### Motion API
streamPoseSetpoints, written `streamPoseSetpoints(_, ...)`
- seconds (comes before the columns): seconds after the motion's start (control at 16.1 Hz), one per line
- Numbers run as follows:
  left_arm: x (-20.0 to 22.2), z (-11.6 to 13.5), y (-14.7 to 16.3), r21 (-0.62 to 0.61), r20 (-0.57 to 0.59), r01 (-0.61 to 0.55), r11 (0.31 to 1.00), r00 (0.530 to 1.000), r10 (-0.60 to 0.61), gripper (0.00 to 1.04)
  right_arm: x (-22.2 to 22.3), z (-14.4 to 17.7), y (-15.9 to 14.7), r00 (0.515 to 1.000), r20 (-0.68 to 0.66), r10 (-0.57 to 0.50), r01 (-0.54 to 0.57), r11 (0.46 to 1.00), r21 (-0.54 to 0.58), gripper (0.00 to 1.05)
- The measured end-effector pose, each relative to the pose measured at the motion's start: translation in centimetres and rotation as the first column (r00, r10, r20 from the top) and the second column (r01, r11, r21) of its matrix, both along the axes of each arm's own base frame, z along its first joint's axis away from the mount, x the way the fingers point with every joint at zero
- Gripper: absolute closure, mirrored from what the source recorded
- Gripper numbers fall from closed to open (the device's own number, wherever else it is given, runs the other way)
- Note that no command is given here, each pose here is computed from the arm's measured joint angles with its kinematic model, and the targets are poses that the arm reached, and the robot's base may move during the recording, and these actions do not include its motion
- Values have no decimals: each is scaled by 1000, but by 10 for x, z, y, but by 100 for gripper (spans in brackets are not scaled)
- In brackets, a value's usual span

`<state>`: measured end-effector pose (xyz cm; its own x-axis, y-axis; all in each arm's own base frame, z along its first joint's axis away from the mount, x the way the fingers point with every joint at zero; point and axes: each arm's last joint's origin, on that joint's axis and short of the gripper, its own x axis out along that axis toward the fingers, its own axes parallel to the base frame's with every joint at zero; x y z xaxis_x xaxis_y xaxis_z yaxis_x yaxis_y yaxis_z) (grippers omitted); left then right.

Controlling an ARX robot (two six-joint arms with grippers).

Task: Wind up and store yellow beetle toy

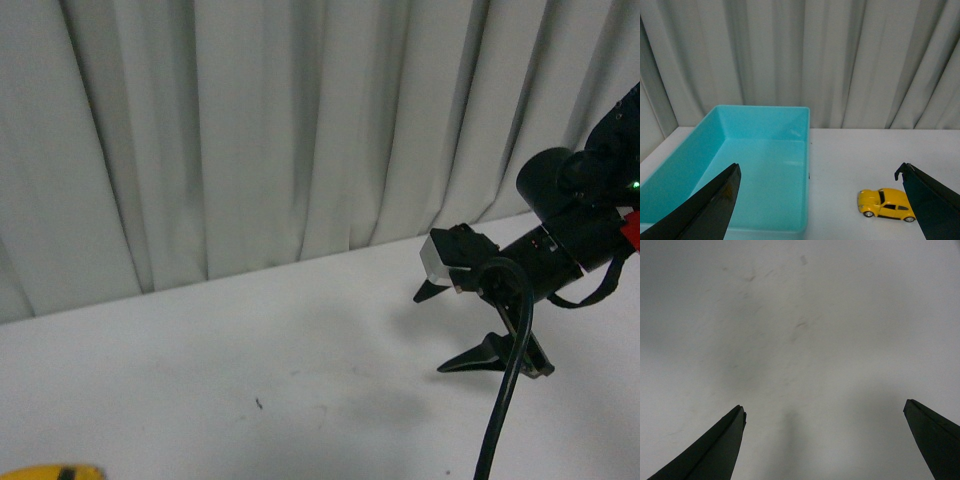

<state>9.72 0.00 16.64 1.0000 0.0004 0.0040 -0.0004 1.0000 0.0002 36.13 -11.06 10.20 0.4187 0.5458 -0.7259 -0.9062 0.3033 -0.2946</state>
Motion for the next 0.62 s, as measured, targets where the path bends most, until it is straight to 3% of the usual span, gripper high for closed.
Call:
streamPoseSetpoints(0.25, 0, 0, 0, 0, 0, 0, 1000, 1000, 0, 7, 7, 92, 8, 972, 235, 8, 1, 999, -40, 7)
streamPoseSetpoints(0.56, 0, 0, 0, 0, 0, 0, 1000, 1000, 0, 7, -20, 177, 40, 910, 405, 84, -50, 994, -93, 7)
streamPoseSetpoints(0.62, 0, 0, 0, 0, 0, 0, 1000, 1000, 0, 7, -21, 183, 49, 827, 562, -17, 120, 982, -148, 13)
